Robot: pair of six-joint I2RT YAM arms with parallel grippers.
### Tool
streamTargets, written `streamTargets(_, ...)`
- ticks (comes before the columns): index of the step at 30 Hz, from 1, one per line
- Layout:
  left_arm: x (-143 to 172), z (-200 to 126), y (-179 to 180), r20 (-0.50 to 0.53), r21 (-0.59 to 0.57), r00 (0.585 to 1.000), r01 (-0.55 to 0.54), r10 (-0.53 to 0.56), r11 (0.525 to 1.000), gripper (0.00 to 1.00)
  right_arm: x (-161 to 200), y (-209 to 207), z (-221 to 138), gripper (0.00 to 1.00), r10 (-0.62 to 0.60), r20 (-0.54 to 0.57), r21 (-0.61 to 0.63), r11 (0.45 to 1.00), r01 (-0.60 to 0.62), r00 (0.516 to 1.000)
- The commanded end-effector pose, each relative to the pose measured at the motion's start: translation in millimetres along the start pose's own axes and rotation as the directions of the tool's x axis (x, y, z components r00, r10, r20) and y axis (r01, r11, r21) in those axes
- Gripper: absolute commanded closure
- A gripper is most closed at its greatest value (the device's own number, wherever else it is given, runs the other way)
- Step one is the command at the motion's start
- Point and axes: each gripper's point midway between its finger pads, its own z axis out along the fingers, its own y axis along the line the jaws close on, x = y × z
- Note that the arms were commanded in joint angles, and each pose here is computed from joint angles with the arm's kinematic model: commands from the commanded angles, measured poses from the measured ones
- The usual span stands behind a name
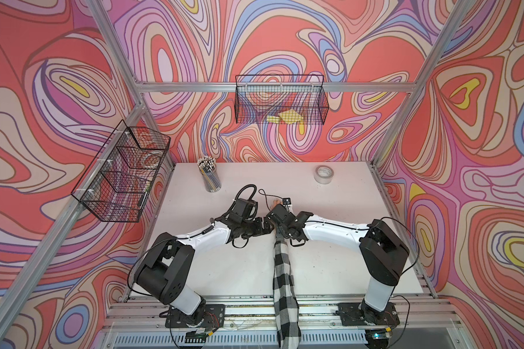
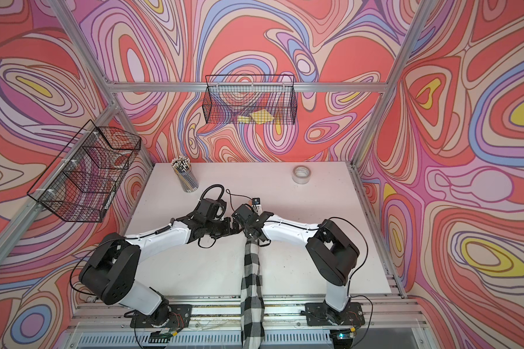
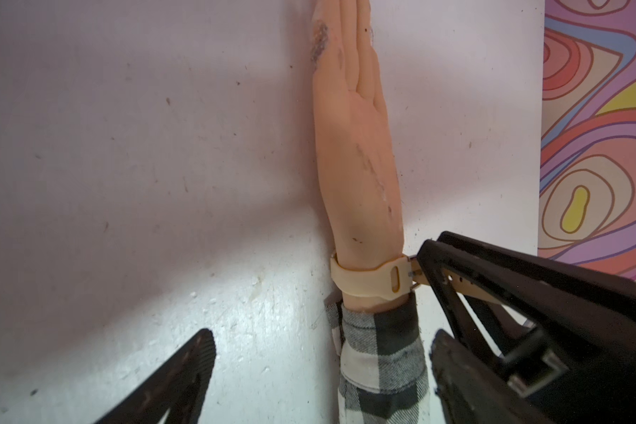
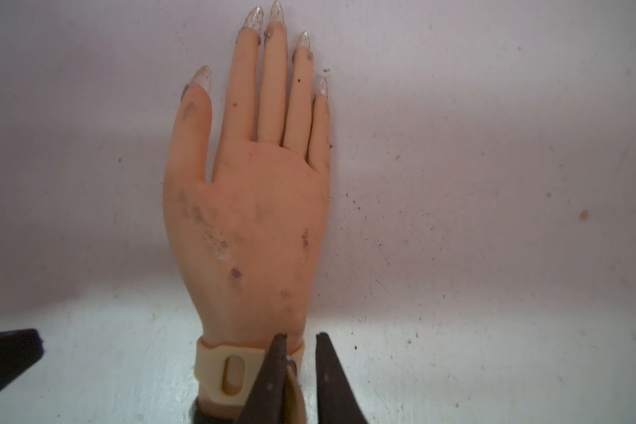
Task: Take off the watch
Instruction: Untie the watch from the hand.
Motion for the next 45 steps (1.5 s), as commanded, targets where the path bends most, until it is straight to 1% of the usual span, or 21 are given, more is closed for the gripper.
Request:
streamTargets(1,0.6,5.2,0.3,0.009,-0.016,1.000,-0.013,0.013,1.000,0.07,-2.6,-4.7,-2.8,0.91,0.025,0.010,-0.006,1.000,-0.025,1.000)
streamTargets(4,3.4,8.0,-1.1,0.003,-0.020,1.000,-0.022,0.022,1.000,0.07,-4.0,-2.1,-4.4,1.00,0.027,0.016,-0.032,0.999,-0.027,0.999)
streamTargets(7,5.2,10.7,-2.7,0.001,-0.022,1.000,-0.030,0.030,0.999,0.07,-4.0,1.9,-4.4,1.00,0.032,0.019,-0.062,0.998,-0.030,0.999)
streamTargets(10,5.8,13.2,-1.5,0.002,-0.028,1.000,-0.026,0.026,0.999,0.07,-11.2,5.8,-14.7,1.00,0.066,0.037,-0.114,0.992,-0.061,0.997)
streamTargets(15,6.0,16.3,1.9,0.003,-0.041,1.000,-0.021,0.022,0.999,0.07,-16.0,11.1,-20.0,1.00,0.112,0.032,-0.180,0.978,-0.104,0.993)
streamTargets(19,5.1,18.7,1.6,0.000,-0.040,1.000,-0.021,0.021,0.999,0.07,-17.5,13.1,-20.8,1.00,0.136,0.024,-0.209,0.970,-0.128,0.990)
streamTargets(35,3.4,36.3,-5.4,-0.020,-0.014,1.000,-0.008,0.008,1.000,0.07,-15.3,11.1,-17.4,1.00,0.143,0.009,-0.207,0.969,-0.138,0.990)
streamTargets(40,4.8,41.4,-4.1,-0.032,-0.021,0.999,-0.008,0.007,1.000,0.07,-14.4,9.8,-16.1,1.00,0.144,0.003,-0.204,0.969,-0.140,0.990)
streamTargets(45,12.8,41.0,4.3,-0.058,-0.054,0.998,-0.018,0.015,0.998,0.08,-17.0,6.7,-14.7,1.00,0.155,-0.001,-0.207,0.967,-0.152,0.988)
